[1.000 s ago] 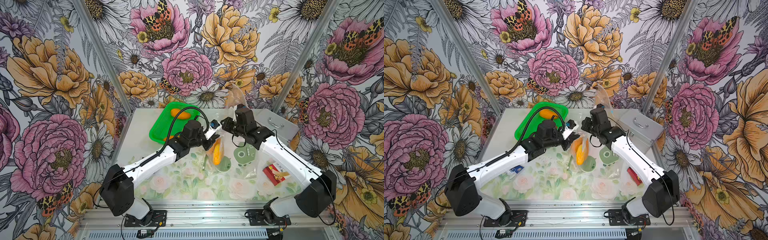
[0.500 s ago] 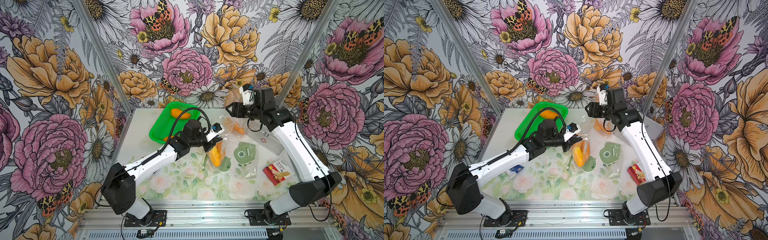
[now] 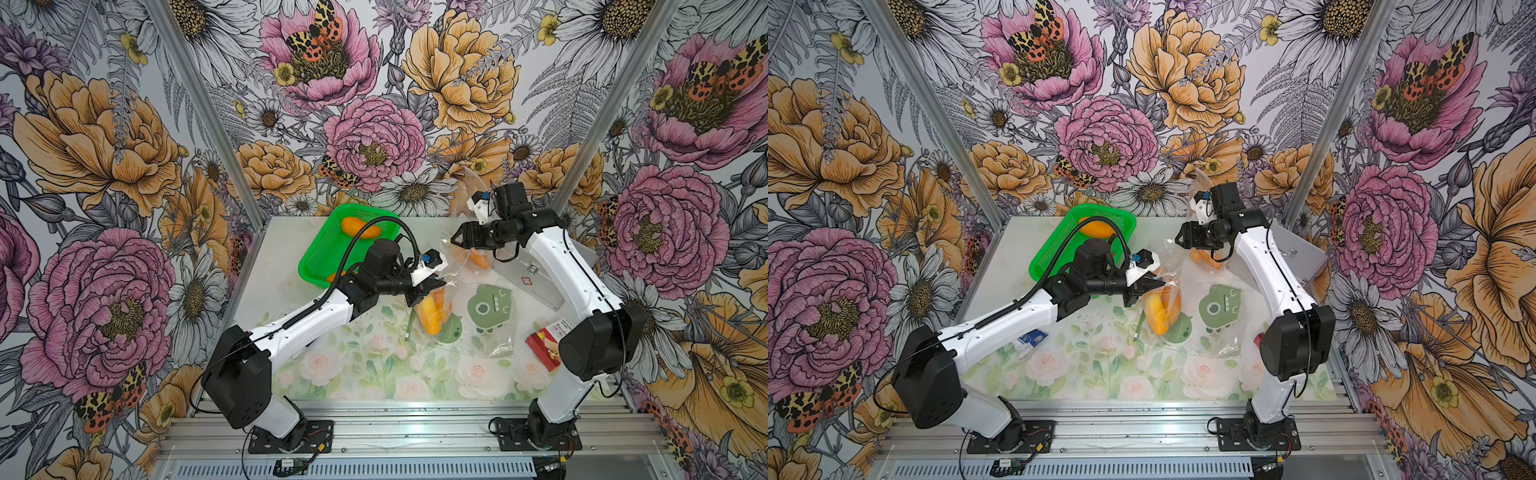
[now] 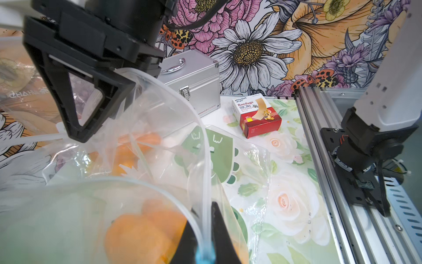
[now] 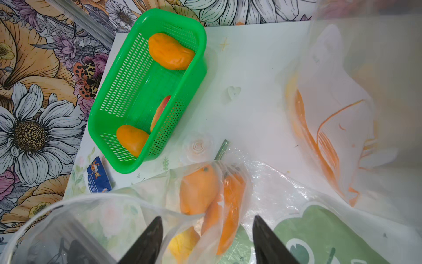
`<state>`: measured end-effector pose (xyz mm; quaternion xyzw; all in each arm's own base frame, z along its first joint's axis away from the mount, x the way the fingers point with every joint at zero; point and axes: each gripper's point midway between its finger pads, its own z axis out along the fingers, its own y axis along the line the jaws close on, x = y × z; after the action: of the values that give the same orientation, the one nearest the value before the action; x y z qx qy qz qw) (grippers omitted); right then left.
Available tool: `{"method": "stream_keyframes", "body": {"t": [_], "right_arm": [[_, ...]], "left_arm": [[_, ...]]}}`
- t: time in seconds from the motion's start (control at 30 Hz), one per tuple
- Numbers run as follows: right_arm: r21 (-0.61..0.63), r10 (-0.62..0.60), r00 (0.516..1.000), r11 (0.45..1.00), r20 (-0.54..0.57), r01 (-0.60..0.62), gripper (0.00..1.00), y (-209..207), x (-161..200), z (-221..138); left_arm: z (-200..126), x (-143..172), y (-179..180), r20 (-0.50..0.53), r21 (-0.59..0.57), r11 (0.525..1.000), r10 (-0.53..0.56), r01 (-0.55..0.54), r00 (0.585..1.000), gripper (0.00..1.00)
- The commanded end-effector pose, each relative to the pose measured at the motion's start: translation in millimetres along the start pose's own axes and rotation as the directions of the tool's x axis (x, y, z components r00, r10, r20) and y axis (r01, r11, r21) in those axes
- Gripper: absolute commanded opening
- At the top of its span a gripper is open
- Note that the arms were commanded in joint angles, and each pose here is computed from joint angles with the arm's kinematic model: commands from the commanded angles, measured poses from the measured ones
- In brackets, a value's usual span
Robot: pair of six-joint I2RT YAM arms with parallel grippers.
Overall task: Place the mango in a zip-top bag and seal the zipper
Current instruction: Zip the zipper on the zipper food storage bag.
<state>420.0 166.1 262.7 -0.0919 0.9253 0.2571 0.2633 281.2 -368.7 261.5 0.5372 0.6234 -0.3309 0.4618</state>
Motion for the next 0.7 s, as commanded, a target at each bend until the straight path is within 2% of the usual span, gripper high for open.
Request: {"method": "stream_keyframes", "body": {"t": [0.0, 0.2, 0.4, 0.5, 0.57, 0.67], "right_arm": [[-0.073, -0.022, 1.0, 0.997, -0.008, 0.021, 0.6, 14, -2, 0], [-0.106, -0.039, 0.999, 0.994, -0.015, 0.037, 0.6, 26, 9, -8], [-0.097, -0.047, 0.998, 0.994, -0.037, 0.043, 0.57, 30, 23, -8], [-0.098, -0.045, 0.998, 0.994, -0.038, 0.041, 0.41, 32, 23, -7], [-0.09, -0.046, 0.999, 0.995, -0.022, 0.044, 0.22, 34, 18, -11], [-0.049, -0.056, 0.998, 0.997, 0.026, 0.057, 0.08, 36, 7, -26]], "left_arm": [[-7, -4, 2, 0.011, 0.028, 0.999, -0.026, 0.025, 1.0, 0.0], [-15, -2, 15, -0.02, 0.02, 0.996, -0.088, 0.088, 0.996, 0.0], [-28, -11, 24, 0.009, 0.022, 0.994, -0.105, 0.105, 0.994, 0.0], [-36, -16, 28, 0.024, 0.027, 0.994, -0.103, 0.102, 0.994, 0.0], [-42, -18, 33, 0.028, 0.013, 0.995, -0.103, 0.103, 0.994, 0.0], [-53, -20, 41, 0.035, -0.007, 0.994, -0.107, 0.108, 0.994, 0.0]]}}
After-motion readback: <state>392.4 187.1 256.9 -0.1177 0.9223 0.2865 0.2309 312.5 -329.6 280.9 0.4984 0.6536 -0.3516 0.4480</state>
